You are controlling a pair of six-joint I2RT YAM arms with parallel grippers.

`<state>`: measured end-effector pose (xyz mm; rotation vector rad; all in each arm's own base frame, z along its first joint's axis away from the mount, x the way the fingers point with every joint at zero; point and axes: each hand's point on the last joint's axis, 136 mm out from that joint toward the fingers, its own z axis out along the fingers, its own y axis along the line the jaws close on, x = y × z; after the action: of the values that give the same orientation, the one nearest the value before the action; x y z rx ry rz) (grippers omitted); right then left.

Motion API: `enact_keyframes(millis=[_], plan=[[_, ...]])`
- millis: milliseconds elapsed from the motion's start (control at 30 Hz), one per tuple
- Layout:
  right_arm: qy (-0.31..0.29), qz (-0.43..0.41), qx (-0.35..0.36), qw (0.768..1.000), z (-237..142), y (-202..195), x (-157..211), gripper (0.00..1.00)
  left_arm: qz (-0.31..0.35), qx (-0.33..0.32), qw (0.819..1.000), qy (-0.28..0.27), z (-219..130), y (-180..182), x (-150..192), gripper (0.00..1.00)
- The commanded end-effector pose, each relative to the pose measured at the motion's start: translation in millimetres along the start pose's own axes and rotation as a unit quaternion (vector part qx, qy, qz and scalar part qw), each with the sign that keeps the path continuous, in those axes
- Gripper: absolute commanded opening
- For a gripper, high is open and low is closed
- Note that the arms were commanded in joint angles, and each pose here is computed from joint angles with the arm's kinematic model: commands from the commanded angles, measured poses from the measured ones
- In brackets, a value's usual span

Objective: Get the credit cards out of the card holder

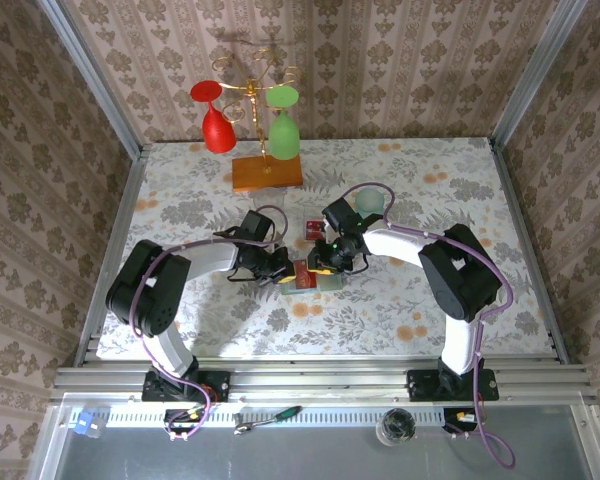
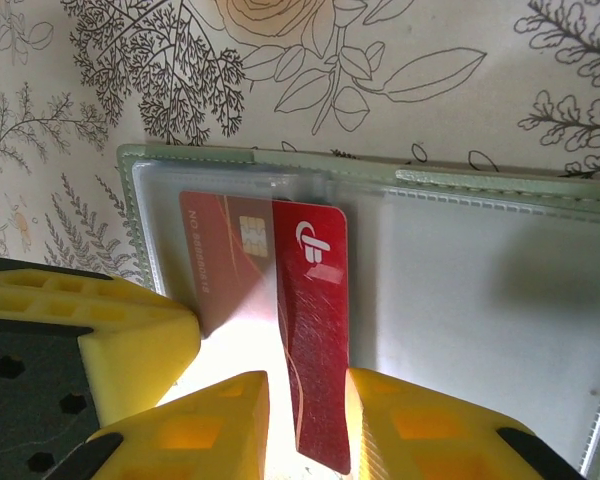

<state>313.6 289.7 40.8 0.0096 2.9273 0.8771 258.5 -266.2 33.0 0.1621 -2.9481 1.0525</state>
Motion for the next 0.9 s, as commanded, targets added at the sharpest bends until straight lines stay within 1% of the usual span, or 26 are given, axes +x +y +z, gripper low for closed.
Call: enact_keyframes(millis=[0,433,867], plan=[[0.006,0.005,-0.002,1.000,4,-6,3,0.27,0.005,-0.023,1.000,0.008,1,6,2,0.00],[0.025,0.013,-0.022,0.999,16,-6,7,0.29,0.010,-0.037,0.999,0.001,-3,9,0,0.00],[0.038,0.018,-0.068,0.997,22,7,8,0.28,0.009,-0.040,0.999,0.003,-1,10,-1,0.00]])
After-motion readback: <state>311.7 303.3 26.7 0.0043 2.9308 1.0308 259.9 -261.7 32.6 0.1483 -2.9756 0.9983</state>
